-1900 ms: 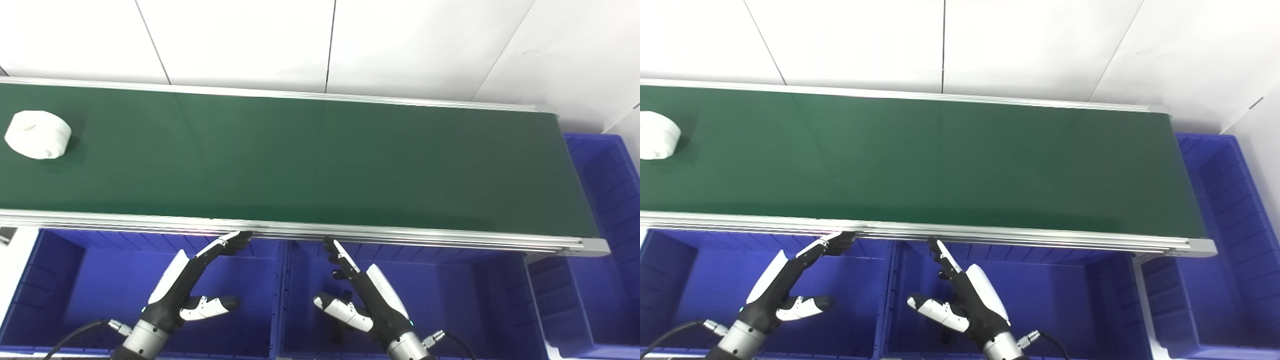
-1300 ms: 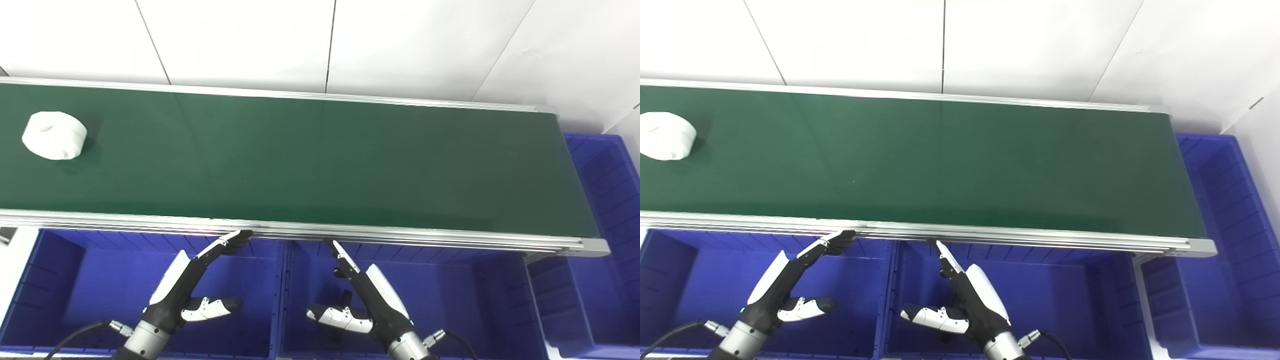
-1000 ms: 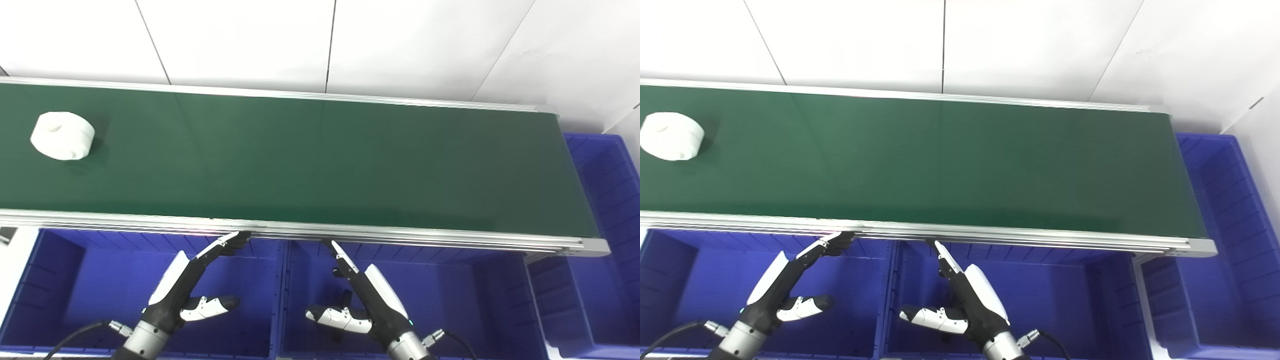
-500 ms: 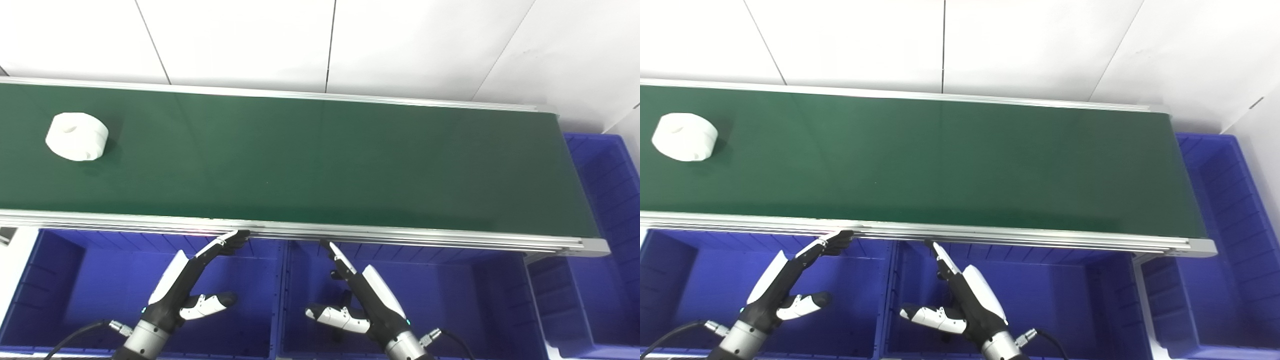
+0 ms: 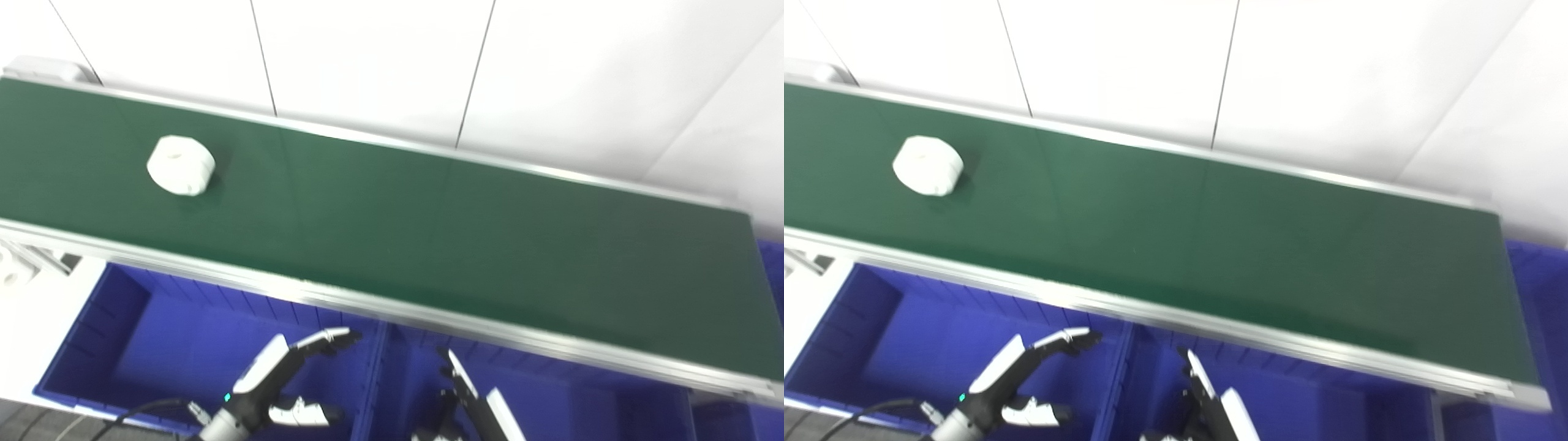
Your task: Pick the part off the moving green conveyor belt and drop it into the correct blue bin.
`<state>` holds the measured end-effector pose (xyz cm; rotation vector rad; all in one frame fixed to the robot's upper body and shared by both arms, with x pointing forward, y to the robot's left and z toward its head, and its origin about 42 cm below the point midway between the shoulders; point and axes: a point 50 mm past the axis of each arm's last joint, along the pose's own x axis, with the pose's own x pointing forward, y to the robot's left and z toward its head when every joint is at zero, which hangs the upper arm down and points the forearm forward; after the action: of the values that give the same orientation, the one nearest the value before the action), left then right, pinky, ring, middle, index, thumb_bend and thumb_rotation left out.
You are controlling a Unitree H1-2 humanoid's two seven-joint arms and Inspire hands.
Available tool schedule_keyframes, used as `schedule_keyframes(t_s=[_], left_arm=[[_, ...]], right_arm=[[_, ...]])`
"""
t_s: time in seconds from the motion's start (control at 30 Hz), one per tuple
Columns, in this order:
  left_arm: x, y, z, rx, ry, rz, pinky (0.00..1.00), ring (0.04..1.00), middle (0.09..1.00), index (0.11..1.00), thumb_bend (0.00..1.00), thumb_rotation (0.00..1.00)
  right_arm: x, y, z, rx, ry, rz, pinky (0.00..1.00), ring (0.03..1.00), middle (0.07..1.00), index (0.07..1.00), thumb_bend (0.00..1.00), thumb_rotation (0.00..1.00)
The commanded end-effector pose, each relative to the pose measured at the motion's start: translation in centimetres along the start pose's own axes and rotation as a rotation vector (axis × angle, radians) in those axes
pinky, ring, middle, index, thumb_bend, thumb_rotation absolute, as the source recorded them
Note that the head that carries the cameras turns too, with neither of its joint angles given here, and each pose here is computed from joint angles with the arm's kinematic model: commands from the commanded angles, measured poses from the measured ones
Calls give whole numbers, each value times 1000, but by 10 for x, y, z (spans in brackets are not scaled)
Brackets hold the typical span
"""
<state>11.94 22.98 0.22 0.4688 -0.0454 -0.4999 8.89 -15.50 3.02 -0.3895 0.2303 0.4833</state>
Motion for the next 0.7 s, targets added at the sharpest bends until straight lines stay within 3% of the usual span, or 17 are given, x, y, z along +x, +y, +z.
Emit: schedule_keyframes(t_s=[0.0,0.47,0.67], left_arm=[[4,7,2,9,-39,16,705,777,812,808,879,797],[4,11,-4,36,-39,40,670,752,789,782,834,769],[18,24,16,40,-141,111,640,729,767,759,827,782]], right_arm=[[3,-1,4,6,-70,-28,806,946,1000,1000,944,758],[12,5,-2,15,-69,-34,752,921,982,1000,964,763],[17,6,-5,20,-71,-38,729,905,972,1000,952,763]])
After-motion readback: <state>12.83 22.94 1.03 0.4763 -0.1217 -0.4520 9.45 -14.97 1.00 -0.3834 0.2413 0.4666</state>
